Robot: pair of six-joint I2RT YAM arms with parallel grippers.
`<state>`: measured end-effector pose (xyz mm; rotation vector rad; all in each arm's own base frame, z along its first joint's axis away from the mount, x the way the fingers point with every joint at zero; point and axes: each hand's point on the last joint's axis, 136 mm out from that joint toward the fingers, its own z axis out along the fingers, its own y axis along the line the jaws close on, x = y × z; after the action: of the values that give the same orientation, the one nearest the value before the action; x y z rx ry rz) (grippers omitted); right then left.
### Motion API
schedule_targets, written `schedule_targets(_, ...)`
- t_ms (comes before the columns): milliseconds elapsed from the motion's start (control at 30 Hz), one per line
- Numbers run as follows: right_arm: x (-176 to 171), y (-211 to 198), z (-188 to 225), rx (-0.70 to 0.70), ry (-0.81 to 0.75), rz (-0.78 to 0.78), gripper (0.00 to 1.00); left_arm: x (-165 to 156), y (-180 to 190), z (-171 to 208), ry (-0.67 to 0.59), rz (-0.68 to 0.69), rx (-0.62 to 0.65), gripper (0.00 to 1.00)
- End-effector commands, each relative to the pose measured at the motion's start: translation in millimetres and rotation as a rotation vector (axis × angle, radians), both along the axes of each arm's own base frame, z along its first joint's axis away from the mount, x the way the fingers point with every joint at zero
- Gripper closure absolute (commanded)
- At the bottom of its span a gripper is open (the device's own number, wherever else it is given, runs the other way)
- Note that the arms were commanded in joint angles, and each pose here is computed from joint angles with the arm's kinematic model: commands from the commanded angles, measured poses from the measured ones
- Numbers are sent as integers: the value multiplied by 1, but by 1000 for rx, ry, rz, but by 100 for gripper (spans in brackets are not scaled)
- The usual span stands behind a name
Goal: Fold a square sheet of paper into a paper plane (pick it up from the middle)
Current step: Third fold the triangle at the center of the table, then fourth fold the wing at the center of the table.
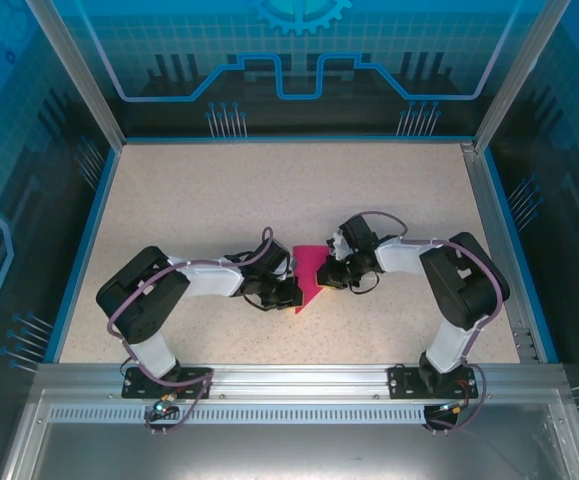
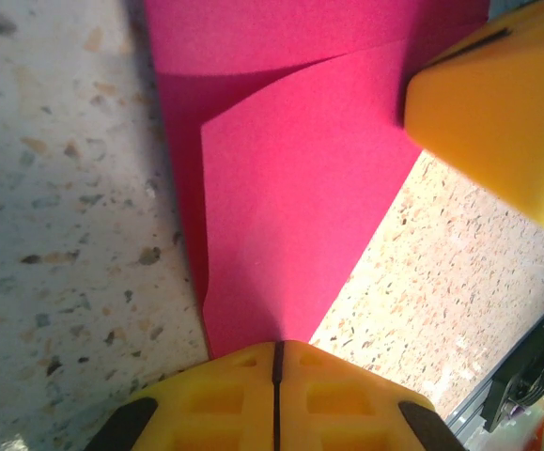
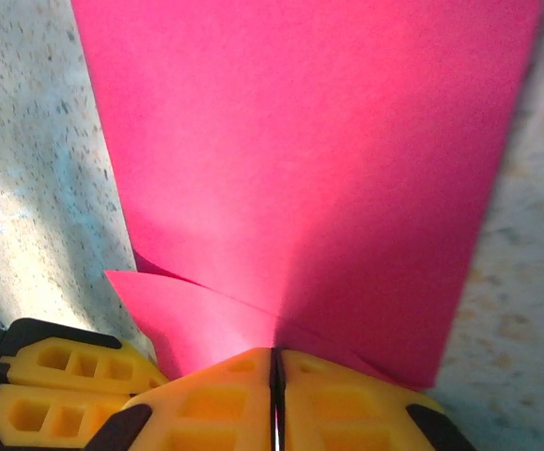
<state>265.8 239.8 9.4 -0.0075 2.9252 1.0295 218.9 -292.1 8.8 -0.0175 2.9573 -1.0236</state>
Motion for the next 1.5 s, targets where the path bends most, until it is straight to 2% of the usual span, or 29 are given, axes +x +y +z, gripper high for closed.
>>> schedule_targets(0, 15, -32, -21, -85, -10, -70, 89, -34, 54, -58, 119, 17, 264, 91)
schedule_targets(233, 26, -48, -23, -36, -12, -113, 89, -35, 55, -58, 118, 11, 267, 91)
schedule_targets(533, 35, -52, 10, 17, -78, -108, 85, -25, 44, -41, 71, 2, 217, 88)
schedule_targets(733, 18, -53, 28, 47, -111, -99, 78, 0, 14, 19, -44, -15, 77, 81)
schedule_targets(800, 11, -50, 33, 75, -114, -84, 72, 8, 9, 40, -100, -13, 42, 74)
schedule_targets(933, 3, -43, 36, 105, -111, -57, 61, 23, 4, 62, -178, -3, 23, 70)
schedule_targets(1033, 2, -35, 33, 112, -98, -37, 56, 33, 0, 61, -185, -9, 47, 73)
schedule_targets(1200, 3, -19, 32, 133, -85, -2, 56, 47, 0, 44, -163, -1, 137, 81)
schedule_targets(1467, 3, -1, 28, 164, -69, 41, 55, 50, 8, 35, -170, 6, 197, 82)
